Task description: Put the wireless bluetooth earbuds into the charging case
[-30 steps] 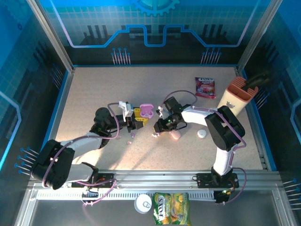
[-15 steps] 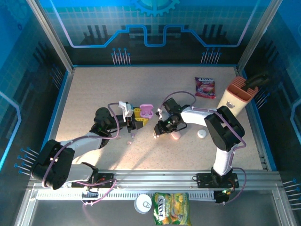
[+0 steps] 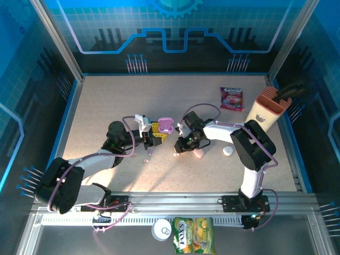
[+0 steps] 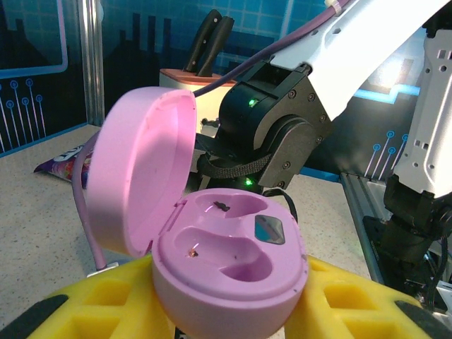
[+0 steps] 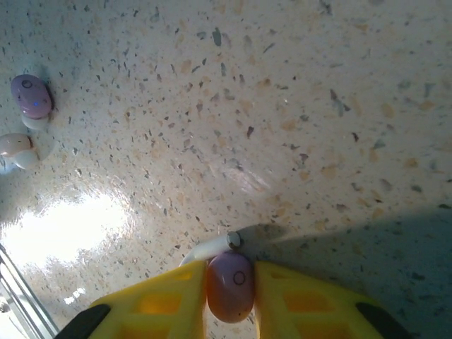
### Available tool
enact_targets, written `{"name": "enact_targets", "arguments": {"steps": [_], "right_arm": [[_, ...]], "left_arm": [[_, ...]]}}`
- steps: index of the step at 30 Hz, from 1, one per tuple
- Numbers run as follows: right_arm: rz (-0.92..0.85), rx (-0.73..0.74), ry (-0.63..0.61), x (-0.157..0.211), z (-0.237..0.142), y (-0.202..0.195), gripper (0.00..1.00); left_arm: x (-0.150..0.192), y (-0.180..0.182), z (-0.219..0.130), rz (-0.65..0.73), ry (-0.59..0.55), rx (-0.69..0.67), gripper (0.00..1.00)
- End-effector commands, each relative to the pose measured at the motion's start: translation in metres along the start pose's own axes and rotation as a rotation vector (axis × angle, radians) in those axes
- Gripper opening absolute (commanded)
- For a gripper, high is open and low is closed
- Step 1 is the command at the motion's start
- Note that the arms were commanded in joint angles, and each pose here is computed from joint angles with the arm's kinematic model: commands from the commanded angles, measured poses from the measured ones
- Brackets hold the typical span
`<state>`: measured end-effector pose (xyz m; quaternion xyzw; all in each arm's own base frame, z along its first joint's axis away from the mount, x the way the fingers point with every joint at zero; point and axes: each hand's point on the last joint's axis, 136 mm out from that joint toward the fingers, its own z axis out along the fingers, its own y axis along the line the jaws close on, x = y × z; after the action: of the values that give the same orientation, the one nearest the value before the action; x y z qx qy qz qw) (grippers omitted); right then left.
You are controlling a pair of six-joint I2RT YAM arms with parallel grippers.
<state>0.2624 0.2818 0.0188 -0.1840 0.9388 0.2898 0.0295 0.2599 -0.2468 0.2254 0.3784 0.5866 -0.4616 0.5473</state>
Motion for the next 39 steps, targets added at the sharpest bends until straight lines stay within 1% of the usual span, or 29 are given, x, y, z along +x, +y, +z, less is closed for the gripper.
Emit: {"name": "enact_targets", "arguments": {"steps": [1,6,8,13,15,17,20,23,27,32,35,39], "right_arm": [[0.003,0.084,-0.068,-0.004,-0.012,-0.006,0.22],[0.059,0.182,-0.227,-0.014,-0.036,-0.014,0.22],[0.101,0.255,-0.28,-0.017,-0.048,-0.023,0.21],[0.131,0.427,-0.356,-0.022,-0.071,-0.04,0.21],[0.14,0.48,-0.365,-0.022,-0.077,-0.045,0.21],[0.132,0.512,-0.36,-0.023,-0.079,-0.046,0.21],[0.109,0.503,-0.327,-0.023,-0.071,-0.043,0.21],[0.082,0.444,-0.276,-0.023,-0.057,-0.035,0.2],[0.01,0.346,-0.201,-0.023,-0.039,-0.012,0.21],[-0.088,0.334,-0.113,-0.019,-0.015,0.009,0.22],[-0.077,0.351,-0.098,-0.017,-0.008,0.007,0.24],[-0.041,0.375,-0.101,-0.015,-0.009,-0.004,0.24]], "left_arm": [[0.002,0.003,-0.003,0.033,-0.001,-0.02,0.39],[0.003,0.006,-0.004,0.038,0.0,-0.036,0.39],[0.002,0.006,-0.004,0.043,-0.002,-0.04,0.39],[0.001,0.007,-0.004,0.046,-0.002,-0.042,0.39],[0.001,0.007,-0.004,0.045,-0.002,-0.041,0.39],[0.001,0.007,-0.004,0.045,-0.003,-0.041,0.39],[0.001,0.007,-0.004,0.042,-0.001,-0.04,0.39],[0.0,0.007,-0.004,0.041,-0.003,-0.04,0.39],[0.001,0.006,-0.005,0.041,0.0,-0.041,0.39],[0.001,0.007,-0.006,0.044,0.003,-0.047,0.39],[0.0,0.006,-0.006,0.049,0.001,-0.047,0.39],[0.001,0.006,-0.007,0.052,0.009,-0.05,0.39]]}}
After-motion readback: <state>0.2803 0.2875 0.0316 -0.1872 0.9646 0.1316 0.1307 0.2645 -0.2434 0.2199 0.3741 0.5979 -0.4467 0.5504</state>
